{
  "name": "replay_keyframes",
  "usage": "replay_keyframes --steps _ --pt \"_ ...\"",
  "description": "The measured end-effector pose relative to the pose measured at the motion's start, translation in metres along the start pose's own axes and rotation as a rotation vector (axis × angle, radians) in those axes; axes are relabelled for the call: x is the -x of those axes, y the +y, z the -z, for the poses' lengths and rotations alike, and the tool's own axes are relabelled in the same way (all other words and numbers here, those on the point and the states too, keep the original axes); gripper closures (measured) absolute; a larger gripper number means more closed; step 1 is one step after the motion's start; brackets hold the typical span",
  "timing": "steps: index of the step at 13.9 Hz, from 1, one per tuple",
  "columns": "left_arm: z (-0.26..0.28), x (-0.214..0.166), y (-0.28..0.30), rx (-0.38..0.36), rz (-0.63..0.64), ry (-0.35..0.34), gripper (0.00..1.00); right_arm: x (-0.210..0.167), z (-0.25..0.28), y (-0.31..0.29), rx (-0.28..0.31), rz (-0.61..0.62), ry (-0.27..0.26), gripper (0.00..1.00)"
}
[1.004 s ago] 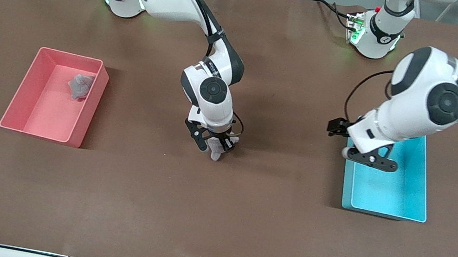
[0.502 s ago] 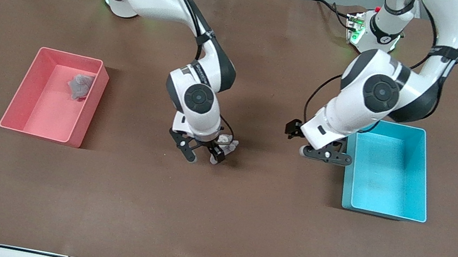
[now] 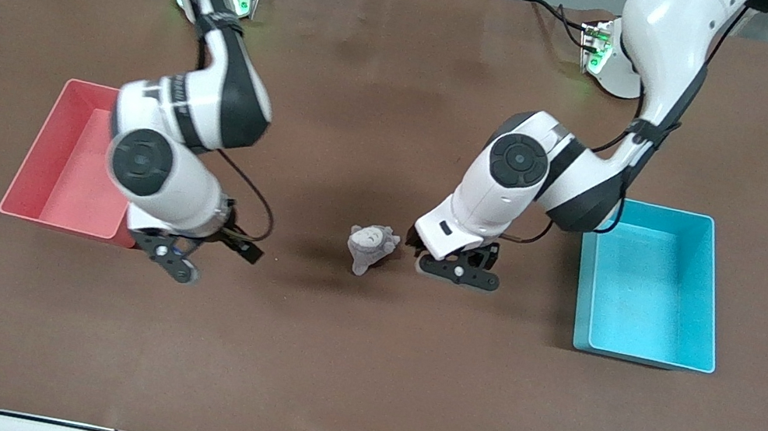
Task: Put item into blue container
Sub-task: 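Carry the plush to the cyan box while the right gripper grasps another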
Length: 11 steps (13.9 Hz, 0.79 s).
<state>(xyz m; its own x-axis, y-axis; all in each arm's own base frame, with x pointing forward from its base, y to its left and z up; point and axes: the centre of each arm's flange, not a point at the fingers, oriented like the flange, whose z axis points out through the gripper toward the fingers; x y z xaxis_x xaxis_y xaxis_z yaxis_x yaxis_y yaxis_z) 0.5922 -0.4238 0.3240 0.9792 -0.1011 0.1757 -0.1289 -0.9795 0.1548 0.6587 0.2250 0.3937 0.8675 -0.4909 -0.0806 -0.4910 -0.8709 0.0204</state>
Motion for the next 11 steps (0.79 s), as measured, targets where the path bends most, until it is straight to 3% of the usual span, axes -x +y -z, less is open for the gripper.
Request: replay_keyframes --steps 2,6,11 --pt "-0.031 0.008 0.020 0.043 0.031 0.029 0.02 -0.026 0.001 0.058 0.011 0.060 -0.029 0.00" --pt "-0.072 0.046 0.067 0.065 0.105 -0.004 0.06 -0.079 -0.028 0.190 0.012 0.162 -0.099 0.00" --pt "-0.094 0.058 0.076 0.076 0.117 -0.003 0.09 -0.078 -0.080 0.274 -0.004 0.232 -0.134 0.00"
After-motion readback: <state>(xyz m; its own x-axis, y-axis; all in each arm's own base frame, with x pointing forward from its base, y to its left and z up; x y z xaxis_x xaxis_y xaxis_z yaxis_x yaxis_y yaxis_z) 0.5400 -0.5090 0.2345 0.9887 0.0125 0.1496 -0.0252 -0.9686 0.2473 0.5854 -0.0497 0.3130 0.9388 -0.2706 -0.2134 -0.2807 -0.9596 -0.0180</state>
